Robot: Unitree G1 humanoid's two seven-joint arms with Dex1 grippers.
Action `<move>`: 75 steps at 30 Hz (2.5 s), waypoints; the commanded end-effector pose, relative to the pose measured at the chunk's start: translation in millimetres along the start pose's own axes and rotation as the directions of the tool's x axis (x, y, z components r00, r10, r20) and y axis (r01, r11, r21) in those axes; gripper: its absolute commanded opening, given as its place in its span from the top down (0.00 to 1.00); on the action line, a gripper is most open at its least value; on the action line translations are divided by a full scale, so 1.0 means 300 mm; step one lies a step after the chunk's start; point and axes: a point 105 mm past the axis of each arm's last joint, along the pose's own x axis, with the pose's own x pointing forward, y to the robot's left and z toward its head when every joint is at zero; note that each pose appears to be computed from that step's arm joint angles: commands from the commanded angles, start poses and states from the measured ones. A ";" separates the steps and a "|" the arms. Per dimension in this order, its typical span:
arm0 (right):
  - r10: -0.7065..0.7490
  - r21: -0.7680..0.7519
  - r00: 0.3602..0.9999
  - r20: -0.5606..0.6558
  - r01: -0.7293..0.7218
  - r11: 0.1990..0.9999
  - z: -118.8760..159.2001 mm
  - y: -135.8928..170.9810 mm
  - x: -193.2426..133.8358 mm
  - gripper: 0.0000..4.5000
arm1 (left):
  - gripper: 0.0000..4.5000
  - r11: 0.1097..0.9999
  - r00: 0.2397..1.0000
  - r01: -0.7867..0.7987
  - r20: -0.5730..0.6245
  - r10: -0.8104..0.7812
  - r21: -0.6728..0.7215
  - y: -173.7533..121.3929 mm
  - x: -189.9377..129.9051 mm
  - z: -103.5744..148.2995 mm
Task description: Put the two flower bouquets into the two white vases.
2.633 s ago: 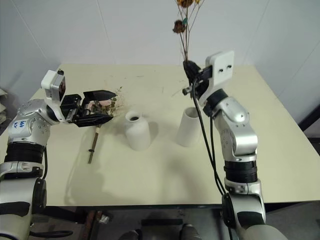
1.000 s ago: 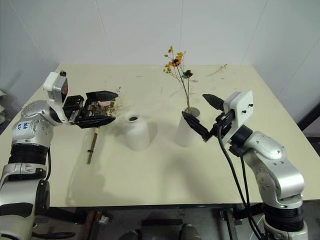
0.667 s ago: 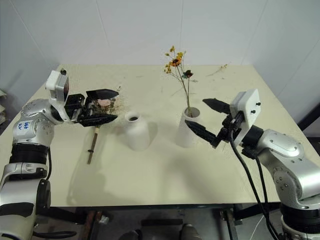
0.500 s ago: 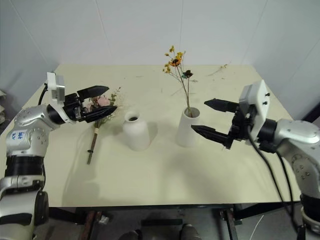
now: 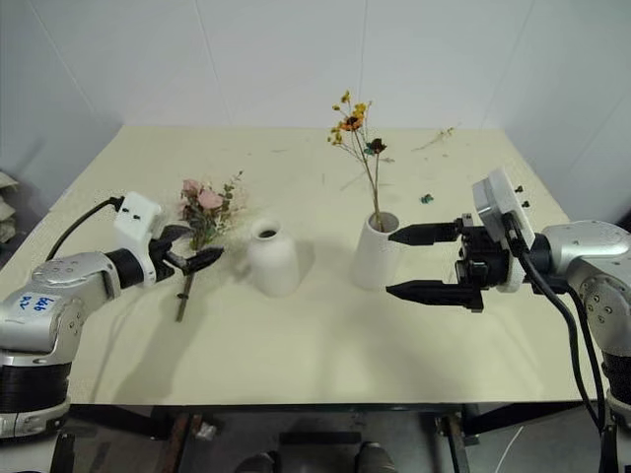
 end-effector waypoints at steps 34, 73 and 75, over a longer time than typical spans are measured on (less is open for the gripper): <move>-0.073 0.012 0.997 -0.004 0.073 0.997 -0.001 0.020 -0.014 0.00 | 0.76 0.974 0.863 -0.223 -0.469 0.185 -0.026 0.110 0.129 -0.154; -0.191 0.023 0.977 0.095 0.190 0.982 -0.025 0.036 0.002 0.00 | 1.00 0.735 0.255 0.659 0.872 -0.417 0.159 -0.103 -0.015 0.496; -0.192 0.029 0.974 0.121 0.190 0.981 -0.022 0.030 -0.001 0.00 | 1.00 0.712 0.263 0.682 0.853 -0.452 0.167 -0.114 -0.006 0.483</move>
